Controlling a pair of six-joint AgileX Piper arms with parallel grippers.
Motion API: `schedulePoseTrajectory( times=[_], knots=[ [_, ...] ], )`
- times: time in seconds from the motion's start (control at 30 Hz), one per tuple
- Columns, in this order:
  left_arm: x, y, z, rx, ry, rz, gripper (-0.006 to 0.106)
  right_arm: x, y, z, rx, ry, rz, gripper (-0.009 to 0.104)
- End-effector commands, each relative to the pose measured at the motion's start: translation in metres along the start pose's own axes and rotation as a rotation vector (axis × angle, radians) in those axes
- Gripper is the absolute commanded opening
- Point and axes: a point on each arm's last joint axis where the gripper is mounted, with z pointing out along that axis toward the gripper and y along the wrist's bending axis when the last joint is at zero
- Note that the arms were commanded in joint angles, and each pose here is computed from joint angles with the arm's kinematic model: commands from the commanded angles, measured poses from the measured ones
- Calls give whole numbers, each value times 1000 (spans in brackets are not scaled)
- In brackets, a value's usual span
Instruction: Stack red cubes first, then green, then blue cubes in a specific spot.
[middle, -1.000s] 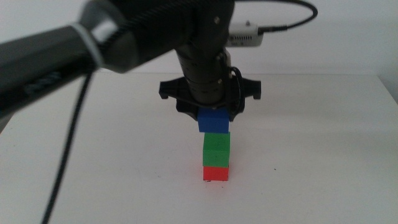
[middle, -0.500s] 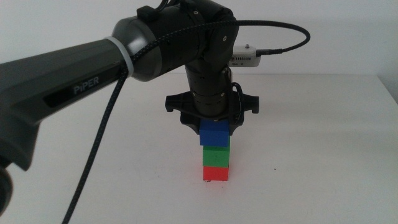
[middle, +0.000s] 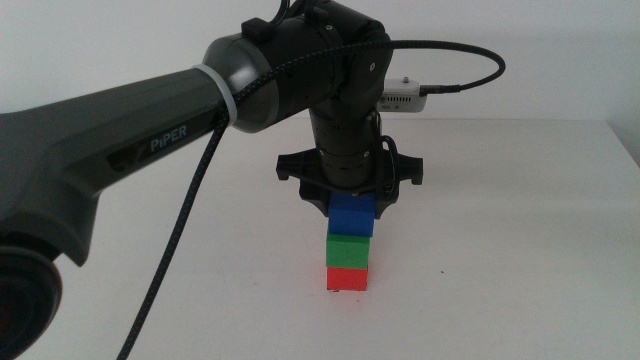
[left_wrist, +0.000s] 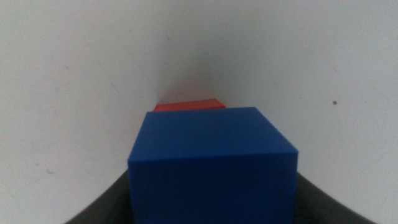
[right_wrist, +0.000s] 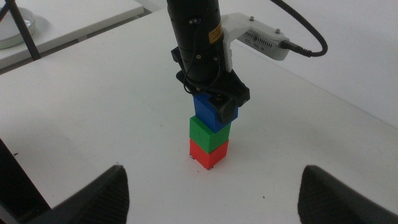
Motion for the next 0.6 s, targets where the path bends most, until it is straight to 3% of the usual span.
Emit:
schedulePoseTrajectory(
  times=[0.0, 0.57],
  knots=[
    [0, -1, -2, 16, -4, -3, 24, 0, -1, -1, 7, -12, -13, 91],
    [-3, 3, -1, 13, 0, 37, 24, 0, -1, -1, 7, -12, -13, 91]
  ],
)
